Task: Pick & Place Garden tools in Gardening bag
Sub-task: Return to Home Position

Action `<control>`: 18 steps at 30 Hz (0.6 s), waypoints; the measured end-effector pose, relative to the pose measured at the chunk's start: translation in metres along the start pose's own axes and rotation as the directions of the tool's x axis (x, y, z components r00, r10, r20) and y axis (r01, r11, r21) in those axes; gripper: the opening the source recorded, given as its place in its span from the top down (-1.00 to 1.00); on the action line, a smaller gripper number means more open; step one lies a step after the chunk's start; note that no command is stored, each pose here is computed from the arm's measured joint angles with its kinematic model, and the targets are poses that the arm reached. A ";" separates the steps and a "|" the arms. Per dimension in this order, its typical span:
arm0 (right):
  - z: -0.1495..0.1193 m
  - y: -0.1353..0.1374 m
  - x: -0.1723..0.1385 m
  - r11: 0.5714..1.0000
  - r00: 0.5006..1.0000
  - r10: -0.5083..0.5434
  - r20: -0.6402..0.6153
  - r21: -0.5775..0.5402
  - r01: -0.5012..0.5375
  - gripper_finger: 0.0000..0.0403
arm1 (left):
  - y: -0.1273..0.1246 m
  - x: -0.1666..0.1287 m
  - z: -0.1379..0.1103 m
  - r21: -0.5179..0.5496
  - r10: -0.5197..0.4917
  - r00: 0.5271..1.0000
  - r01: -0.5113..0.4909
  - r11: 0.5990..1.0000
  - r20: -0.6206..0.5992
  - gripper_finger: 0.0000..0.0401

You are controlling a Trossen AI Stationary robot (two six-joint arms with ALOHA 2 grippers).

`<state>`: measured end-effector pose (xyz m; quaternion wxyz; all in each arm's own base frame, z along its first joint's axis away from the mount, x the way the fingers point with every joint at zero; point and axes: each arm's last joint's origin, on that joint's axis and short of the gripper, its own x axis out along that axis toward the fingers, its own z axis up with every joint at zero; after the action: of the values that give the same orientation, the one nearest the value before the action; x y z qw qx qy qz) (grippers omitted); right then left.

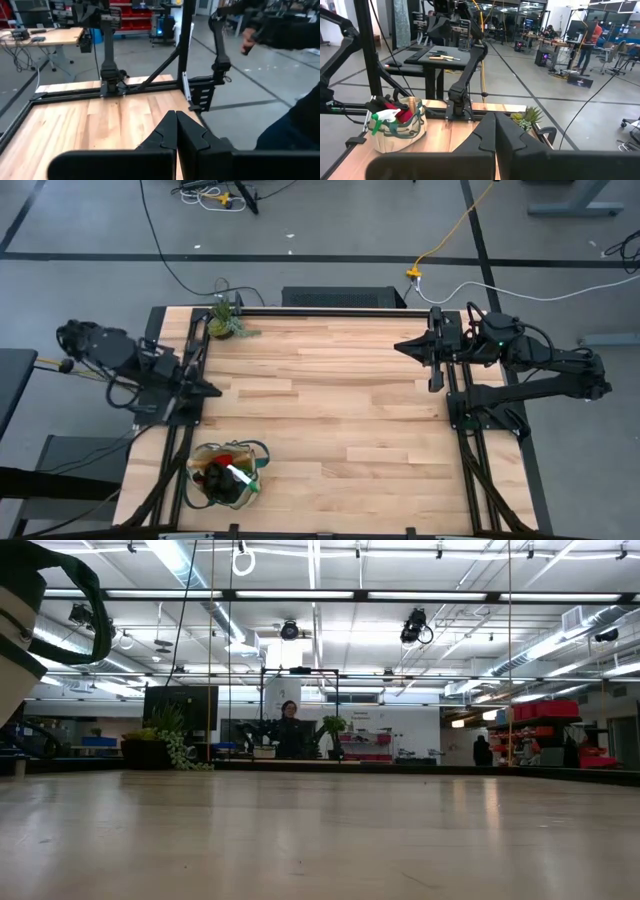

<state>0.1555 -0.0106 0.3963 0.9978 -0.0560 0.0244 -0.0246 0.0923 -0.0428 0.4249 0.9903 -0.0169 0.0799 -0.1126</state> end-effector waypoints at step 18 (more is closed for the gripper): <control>0.000 0.001 0.000 1.000 1.000 0.023 0.003 0.000 -0.023 1.00 | 0.049 0.027 0.000 -0.010 0.298 0.952 -0.299 0.954 -0.067 0.99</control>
<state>0.1555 -0.0098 0.3963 0.9981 -0.0558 0.0237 -0.0128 0.1292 -0.0016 0.4179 0.9926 -0.0109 0.1146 0.0386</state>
